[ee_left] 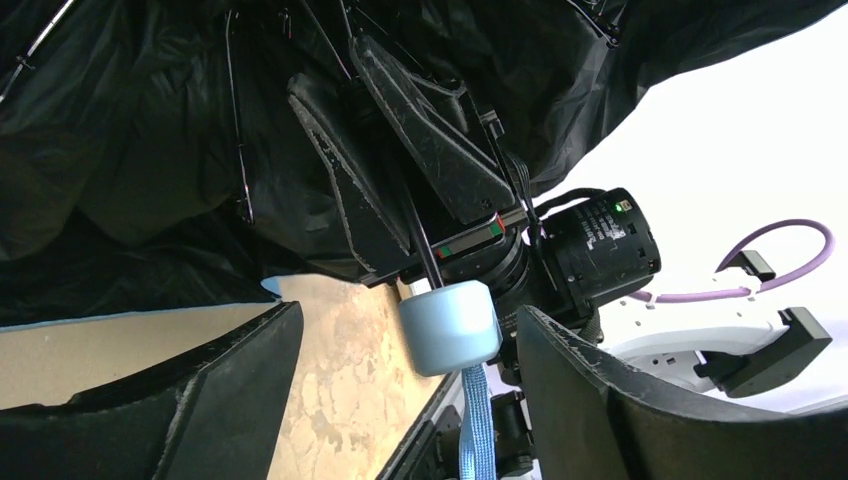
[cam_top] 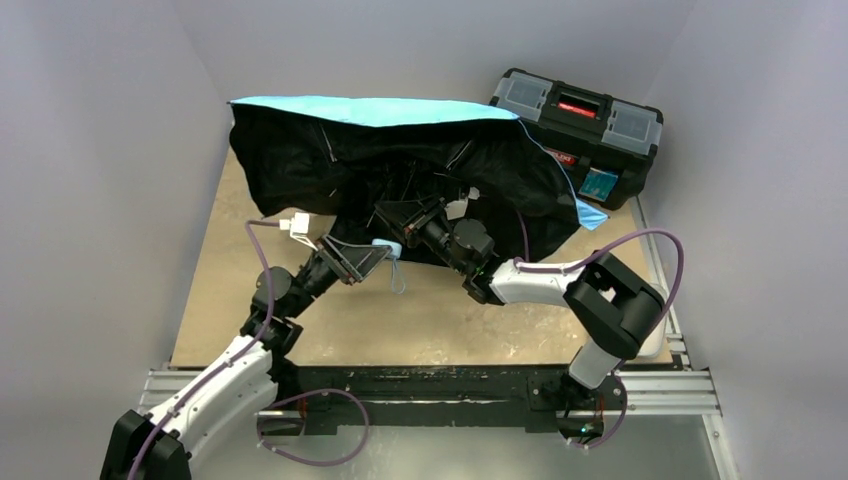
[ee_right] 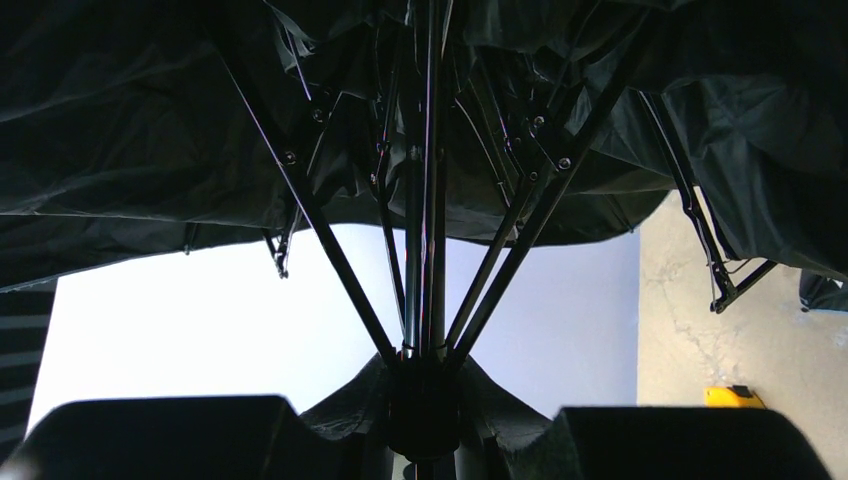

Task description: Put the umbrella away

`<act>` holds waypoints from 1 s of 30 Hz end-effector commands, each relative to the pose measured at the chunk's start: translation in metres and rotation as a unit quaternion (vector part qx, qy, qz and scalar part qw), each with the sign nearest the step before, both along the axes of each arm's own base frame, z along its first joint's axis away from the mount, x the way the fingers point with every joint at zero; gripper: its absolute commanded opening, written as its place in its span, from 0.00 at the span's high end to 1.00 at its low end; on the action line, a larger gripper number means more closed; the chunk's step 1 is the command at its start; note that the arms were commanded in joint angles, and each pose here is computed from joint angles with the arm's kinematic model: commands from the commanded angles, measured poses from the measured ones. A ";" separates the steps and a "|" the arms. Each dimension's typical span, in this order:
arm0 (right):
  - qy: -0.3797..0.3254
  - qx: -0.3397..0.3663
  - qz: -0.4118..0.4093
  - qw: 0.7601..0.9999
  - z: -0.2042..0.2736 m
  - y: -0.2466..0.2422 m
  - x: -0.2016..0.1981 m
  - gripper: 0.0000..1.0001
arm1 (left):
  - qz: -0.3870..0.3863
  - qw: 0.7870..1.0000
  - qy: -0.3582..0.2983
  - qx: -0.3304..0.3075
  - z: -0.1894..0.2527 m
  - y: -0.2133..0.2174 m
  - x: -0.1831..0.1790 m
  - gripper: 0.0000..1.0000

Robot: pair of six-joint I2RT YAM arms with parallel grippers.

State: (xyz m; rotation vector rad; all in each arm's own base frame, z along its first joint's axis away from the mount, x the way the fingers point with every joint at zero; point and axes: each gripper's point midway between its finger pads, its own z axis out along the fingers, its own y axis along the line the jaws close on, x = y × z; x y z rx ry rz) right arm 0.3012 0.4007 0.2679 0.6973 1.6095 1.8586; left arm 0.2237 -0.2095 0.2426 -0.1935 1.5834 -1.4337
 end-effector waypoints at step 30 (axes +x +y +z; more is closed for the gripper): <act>-0.187 -0.248 0.112 0.944 0.043 0.013 -0.050 0.22 | 0.063 0.993 -0.018 0.103 0.045 0.019 0.021 1.00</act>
